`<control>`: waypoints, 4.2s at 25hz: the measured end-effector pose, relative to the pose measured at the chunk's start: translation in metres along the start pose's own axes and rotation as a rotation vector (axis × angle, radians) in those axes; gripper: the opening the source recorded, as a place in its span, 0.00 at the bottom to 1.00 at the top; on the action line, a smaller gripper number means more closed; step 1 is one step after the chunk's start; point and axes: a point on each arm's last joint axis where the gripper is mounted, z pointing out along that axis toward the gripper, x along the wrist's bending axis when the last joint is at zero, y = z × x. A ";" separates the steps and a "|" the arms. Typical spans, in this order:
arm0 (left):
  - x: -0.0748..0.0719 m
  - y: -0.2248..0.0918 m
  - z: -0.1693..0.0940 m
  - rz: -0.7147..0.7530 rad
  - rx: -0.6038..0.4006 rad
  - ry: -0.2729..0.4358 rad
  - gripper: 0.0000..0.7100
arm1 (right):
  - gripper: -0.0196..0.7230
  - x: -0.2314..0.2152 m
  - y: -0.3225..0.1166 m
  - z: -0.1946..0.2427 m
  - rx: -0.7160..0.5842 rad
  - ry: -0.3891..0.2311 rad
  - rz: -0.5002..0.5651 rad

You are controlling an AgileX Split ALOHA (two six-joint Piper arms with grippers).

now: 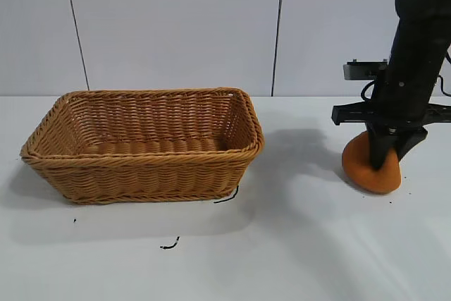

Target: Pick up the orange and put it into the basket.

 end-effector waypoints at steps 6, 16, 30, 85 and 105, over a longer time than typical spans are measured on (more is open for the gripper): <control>0.000 0.000 0.000 0.000 0.000 0.000 0.90 | 0.05 0.003 0.022 -0.076 -0.159 0.014 -0.003; 0.000 0.000 0.000 0.000 0.000 0.000 0.90 | 0.05 0.064 0.022 -0.098 -0.220 0.063 -0.136; 0.000 0.000 0.000 0.000 0.000 0.000 0.90 | 0.05 0.244 -0.020 -0.039 -0.341 0.231 -0.484; 0.000 0.000 0.000 0.000 0.001 0.000 0.90 | 0.94 -0.037 0.044 -0.037 -0.046 -0.068 0.049; 0.000 0.000 0.000 0.000 0.001 0.000 0.90 | 0.94 -0.037 -0.213 -0.135 -0.018 -0.062 0.028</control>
